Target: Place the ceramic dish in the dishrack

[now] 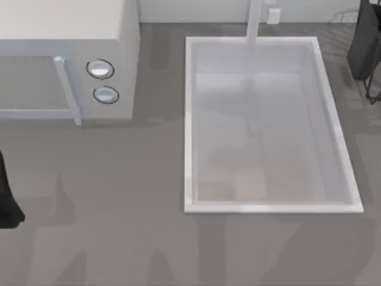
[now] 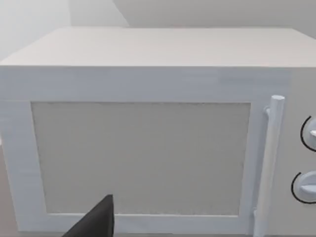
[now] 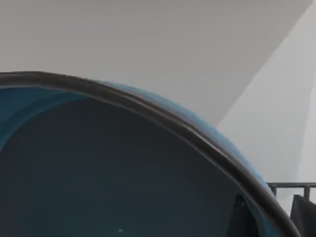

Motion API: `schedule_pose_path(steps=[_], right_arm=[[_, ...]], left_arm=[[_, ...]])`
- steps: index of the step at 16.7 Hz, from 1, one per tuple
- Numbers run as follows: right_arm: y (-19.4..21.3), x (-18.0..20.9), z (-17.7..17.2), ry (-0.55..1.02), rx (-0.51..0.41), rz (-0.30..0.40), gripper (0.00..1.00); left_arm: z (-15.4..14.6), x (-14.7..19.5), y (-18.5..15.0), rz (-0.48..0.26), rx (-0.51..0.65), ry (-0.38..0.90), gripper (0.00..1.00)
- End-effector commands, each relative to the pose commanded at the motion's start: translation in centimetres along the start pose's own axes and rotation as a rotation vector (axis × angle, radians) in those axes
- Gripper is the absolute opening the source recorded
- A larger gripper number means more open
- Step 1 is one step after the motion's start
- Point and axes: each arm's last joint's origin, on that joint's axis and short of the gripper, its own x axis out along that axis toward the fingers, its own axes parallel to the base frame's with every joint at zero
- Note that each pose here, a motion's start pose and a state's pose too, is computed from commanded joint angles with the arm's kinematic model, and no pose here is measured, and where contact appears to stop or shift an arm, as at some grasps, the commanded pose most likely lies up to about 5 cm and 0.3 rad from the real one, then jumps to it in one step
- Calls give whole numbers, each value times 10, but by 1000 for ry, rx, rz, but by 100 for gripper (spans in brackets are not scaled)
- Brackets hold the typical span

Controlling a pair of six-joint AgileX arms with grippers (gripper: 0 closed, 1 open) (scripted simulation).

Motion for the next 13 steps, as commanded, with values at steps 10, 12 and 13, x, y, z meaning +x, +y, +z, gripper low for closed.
schedule_pose_path(steps=[10,12,13], right_arm=[[0,0,0,0,0,0,100],[0,0,0,0,0,0,100],[0,0,0,0,0,0,100]], left_arm=[[0,0,0,0,0,0,100],[0,0,0,0,0,0,100],[0,0,0,0,0,0,100]])
